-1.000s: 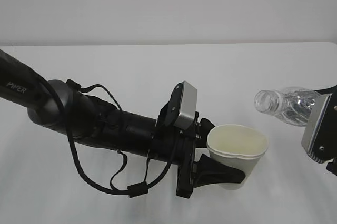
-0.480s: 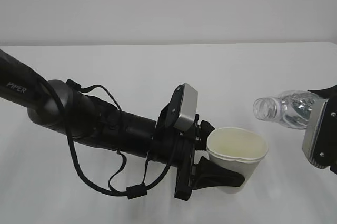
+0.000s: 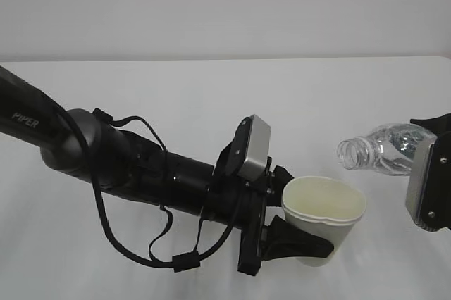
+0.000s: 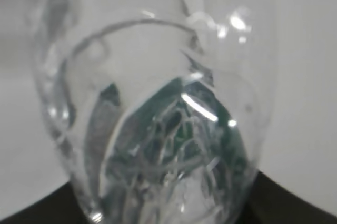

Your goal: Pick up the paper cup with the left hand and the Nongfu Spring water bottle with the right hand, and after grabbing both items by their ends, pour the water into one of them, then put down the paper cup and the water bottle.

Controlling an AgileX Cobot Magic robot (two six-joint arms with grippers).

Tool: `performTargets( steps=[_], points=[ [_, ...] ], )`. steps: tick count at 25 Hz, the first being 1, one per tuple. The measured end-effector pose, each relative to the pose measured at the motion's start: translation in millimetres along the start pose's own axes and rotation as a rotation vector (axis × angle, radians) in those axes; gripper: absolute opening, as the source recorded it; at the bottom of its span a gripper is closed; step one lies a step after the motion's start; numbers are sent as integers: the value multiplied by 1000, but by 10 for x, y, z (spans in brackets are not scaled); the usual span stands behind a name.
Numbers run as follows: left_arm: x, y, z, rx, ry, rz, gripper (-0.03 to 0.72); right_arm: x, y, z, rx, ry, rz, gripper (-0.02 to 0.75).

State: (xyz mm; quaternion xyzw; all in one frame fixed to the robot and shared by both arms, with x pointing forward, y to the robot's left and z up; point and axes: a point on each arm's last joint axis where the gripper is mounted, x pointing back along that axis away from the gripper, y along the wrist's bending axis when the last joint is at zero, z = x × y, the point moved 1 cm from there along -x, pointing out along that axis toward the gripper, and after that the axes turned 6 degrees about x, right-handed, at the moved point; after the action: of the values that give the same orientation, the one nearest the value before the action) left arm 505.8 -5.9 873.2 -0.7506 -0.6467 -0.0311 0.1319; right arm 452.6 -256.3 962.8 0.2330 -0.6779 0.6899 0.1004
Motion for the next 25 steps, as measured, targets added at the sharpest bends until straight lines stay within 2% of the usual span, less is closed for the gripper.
performTargets(
  steps=[12, 18, 25],
  points=[
    [-37, -8, -31, -6, -9, 4, 430, 0, -7, 0, 47, 0, 7, 344],
    [-37, -8, -31, -6, -9, 4, 430, 1, -55, -3, 71, -2, 54, 344],
    [-37, -8, -31, -6, -9, 4, 430, 2, -56, -4, 97, -1, 56, 344]
  ],
)
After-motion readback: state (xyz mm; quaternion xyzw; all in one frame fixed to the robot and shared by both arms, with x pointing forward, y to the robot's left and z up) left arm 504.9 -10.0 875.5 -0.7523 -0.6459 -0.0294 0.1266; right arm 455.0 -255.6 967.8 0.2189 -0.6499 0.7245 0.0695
